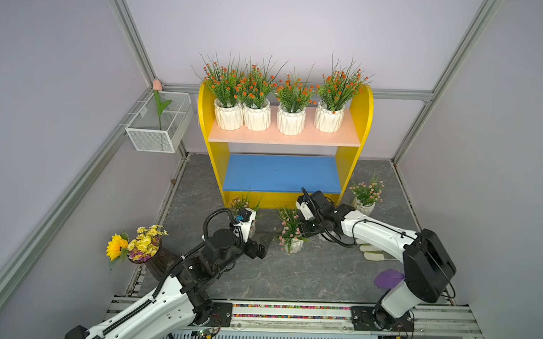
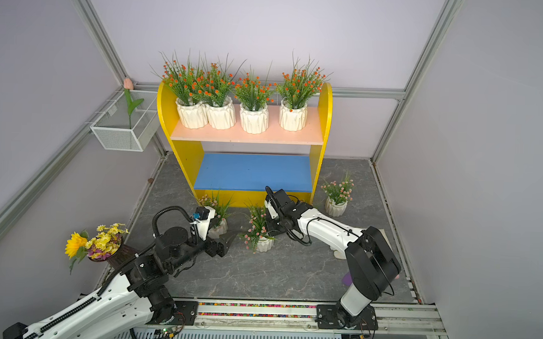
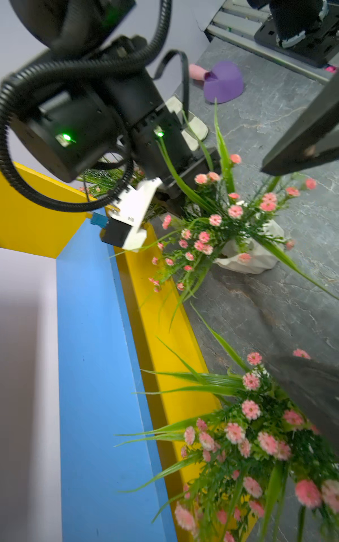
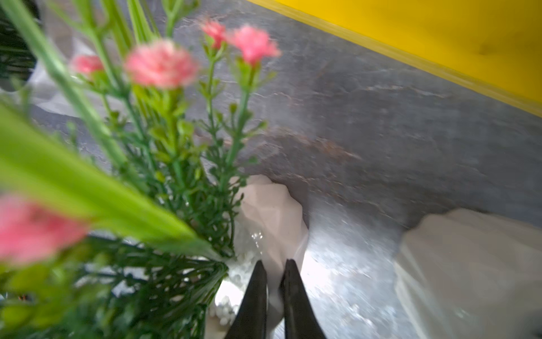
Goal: Place the baby's breath potted plants on the rack by color
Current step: Pick up the baby's breath potted plant from the center of the board.
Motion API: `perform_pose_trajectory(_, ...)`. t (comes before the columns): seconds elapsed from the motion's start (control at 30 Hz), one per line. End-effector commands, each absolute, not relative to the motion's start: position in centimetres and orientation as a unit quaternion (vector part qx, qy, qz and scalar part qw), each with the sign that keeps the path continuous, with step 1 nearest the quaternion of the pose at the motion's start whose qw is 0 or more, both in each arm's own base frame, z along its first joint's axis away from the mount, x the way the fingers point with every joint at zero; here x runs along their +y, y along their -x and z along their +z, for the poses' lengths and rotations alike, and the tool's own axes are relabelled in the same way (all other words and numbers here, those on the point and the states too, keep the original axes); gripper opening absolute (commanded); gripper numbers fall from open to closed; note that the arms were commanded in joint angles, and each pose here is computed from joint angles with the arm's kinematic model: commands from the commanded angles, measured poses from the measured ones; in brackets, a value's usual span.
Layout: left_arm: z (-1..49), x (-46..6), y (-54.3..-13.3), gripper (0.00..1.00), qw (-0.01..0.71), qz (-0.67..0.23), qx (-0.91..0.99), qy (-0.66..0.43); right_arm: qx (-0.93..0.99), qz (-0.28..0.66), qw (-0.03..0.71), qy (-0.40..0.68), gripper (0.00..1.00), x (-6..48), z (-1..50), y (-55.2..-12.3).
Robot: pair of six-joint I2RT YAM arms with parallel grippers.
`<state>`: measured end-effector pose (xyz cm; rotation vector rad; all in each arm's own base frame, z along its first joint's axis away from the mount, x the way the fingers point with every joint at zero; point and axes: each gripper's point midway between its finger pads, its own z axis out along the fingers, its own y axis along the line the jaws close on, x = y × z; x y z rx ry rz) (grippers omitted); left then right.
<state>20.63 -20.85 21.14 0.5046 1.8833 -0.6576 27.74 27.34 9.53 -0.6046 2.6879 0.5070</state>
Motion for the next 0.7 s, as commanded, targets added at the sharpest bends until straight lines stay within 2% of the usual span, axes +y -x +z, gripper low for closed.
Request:
perform_pose_trajectory(0.0, 21.1, -21.1, -20.4, 0.97, 0.516, -0.279, 0.78, -0.22, 0.926, 0.215, 0.209, 0.229, 0.08, 27.6, 14.9, -28.3)
perform_pose_trajectory(0.3, 20.6, -22.3, -20.3, 0.99, 0.509, -0.302, 0.772, -0.232, 0.907, 0.257, 0.24, 0.232, 0.09, 26.8, 20.2, -28.9)
perform_pose_trajectory(0.67, 20.0, -25.8, -20.9, 0.99, 0.5, -0.32, 0.761, -0.262, 0.893, 0.299, 0.232, 0.244, 0.1, 28.1, 21.9, -28.5)
